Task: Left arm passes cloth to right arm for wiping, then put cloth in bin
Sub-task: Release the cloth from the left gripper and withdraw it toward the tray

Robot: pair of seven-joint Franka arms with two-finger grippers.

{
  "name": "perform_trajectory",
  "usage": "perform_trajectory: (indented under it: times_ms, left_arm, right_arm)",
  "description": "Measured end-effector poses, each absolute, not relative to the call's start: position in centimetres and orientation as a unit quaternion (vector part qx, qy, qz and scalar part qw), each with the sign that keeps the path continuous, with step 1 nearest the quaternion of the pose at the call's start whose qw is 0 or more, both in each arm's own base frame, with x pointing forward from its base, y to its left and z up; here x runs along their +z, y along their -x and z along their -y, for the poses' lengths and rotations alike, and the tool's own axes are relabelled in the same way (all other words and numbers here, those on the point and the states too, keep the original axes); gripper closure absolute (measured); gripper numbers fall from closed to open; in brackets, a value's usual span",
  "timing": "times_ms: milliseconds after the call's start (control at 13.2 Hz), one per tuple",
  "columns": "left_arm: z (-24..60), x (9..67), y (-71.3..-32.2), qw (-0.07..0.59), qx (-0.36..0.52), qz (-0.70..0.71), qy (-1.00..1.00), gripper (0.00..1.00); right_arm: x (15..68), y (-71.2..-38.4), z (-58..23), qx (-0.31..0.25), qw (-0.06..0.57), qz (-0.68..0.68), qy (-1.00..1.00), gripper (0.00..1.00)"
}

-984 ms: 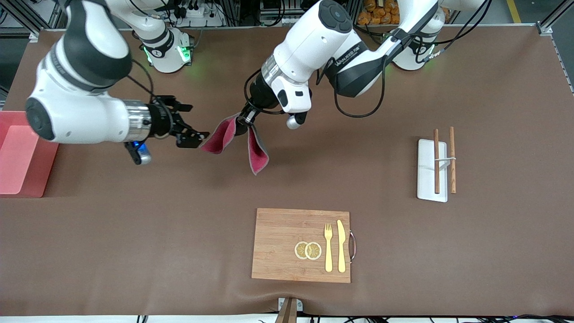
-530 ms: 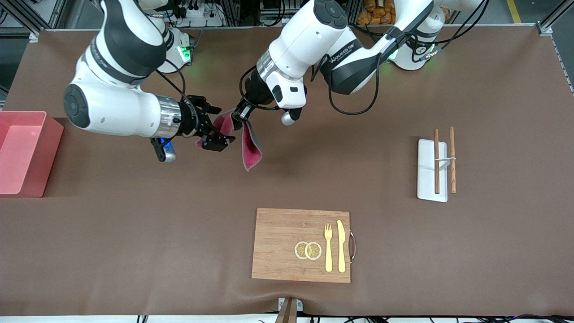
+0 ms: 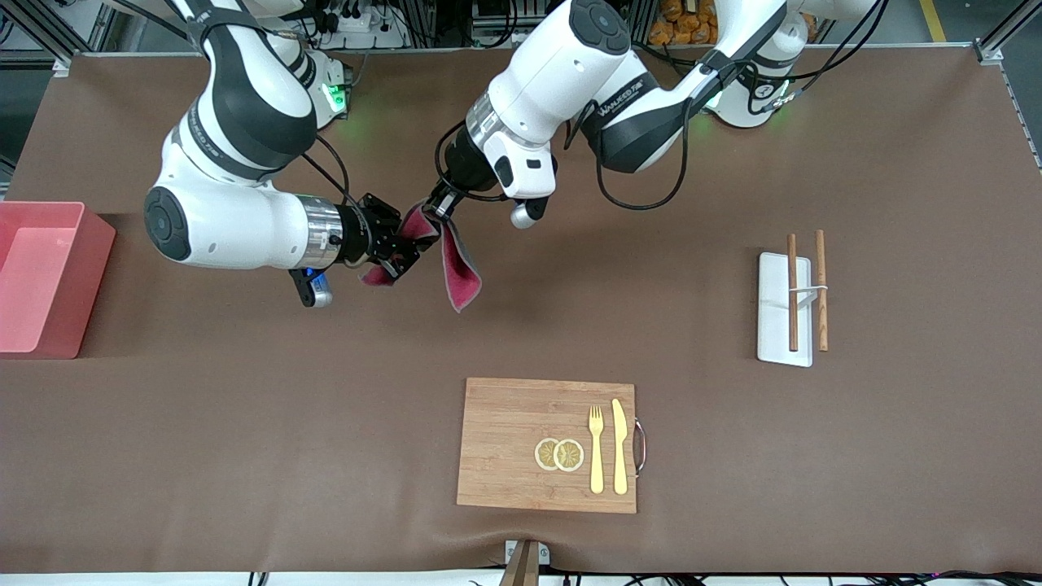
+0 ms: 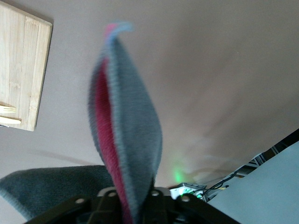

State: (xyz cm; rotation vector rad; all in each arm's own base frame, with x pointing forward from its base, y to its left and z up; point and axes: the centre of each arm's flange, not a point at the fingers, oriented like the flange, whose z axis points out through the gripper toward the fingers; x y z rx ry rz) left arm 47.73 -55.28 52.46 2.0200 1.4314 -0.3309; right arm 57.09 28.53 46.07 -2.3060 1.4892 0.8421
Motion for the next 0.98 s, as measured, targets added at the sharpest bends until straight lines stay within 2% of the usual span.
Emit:
perform_trajectory:
  times_ms: [76, 227, 303, 378, 681, 908, 984]
  left_arm:
    - [55.3, 52.4, -47.8, 0.316, -0.125, -0.544, -0.767, 0.97]
    - [55.2, 52.5, -47.9, 0.317, -0.125, -0.545, -0.766, 0.97]
    - [55.1, 52.5, -48.0, 0.318, -0.124, -0.545, -0.766, 0.92]
    - [55.0, 52.7, -48.2, 0.320, -0.123, -0.546, -0.764, 0.83]
    - [53.0, 53.6, -50.4, 0.330, -0.108, -0.560, -0.752, 0.35]
    - [47.1, 54.4, -55.8, 0.336, -0.082, -0.599, -0.722, 0.04]
    - [44.2, 54.3, -58.0, 0.334, -0.071, -0.615, -0.711, 0.00]
  right_arm:
    - [46.1, -57.1, -28.5, 0.291, 0.135, -0.514, 0.796, 0.97]
    - [46.1, -57.2, -28.4, 0.290, 0.135, -0.515, 0.795, 0.97]
    - [46.1, -57.2, -28.3, 0.290, 0.136, -0.515, 0.795, 0.97]
    - [46.1, -57.2, -28.3, 0.290, 0.136, -0.515, 0.795, 0.97]
    - [45.9, -57.8, -27.0, 0.281, 0.151, -0.474, 0.821, 0.97]
    - [42.7, -59.3, -25.3, 0.237, 0.139, -0.427, 0.861, 0.97]
    - [40.8, -60.0, -25.2, 0.224, 0.134, -0.412, 0.873, 0.97]
